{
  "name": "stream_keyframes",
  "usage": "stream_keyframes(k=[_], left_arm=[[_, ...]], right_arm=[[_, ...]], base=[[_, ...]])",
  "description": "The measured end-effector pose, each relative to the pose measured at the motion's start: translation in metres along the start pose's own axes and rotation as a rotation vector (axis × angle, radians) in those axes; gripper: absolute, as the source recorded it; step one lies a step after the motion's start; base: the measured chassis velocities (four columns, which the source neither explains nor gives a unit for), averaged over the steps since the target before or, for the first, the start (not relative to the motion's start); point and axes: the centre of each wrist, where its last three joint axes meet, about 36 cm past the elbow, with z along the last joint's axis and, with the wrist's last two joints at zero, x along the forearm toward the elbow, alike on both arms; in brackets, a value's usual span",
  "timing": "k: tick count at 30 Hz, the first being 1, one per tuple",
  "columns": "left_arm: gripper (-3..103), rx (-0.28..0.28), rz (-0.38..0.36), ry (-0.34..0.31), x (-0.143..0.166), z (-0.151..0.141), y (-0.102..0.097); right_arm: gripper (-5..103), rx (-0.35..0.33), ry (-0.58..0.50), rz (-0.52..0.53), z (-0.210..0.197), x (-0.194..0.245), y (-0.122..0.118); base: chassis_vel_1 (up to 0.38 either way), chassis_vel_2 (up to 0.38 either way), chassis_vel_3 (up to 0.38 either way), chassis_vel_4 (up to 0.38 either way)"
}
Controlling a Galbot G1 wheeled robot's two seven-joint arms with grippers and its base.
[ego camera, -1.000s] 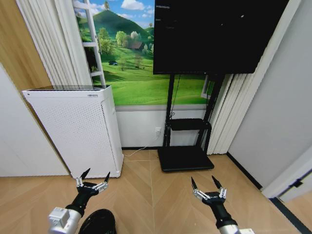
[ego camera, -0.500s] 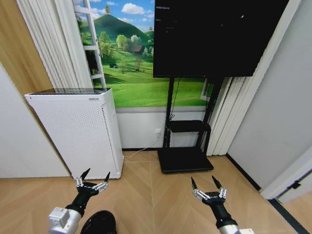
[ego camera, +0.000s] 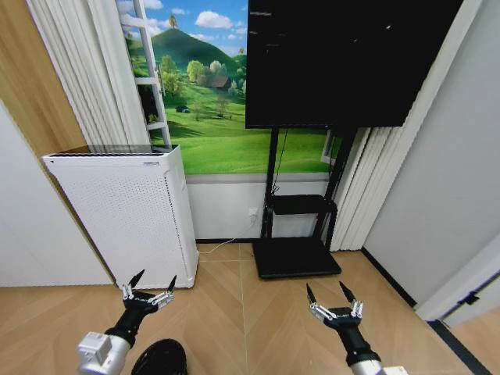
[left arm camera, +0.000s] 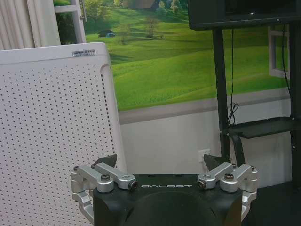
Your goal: Pick up the trash bin and place the garbage on the floor into it.
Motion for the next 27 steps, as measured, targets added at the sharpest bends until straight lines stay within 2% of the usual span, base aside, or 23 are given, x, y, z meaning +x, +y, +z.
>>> stream_keyframes(k=[17, 27], left_arm=[[100, 0.0, 0.0, 0.0, 0.0, 0.0, 0.0], [100, 0.0, 0.0, 0.0, 0.0, 0.0, 0.0]], right_arm=[[100, 0.0, 0.0, 0.0, 0.0, 0.0, 0.0], [100, 0.0, 0.0, 0.0, 0.0, 0.0, 0.0]], base=[[0.018, -0.018, -0.02, 0.015], [0.172, -0.163, -0.171, 0.178]])
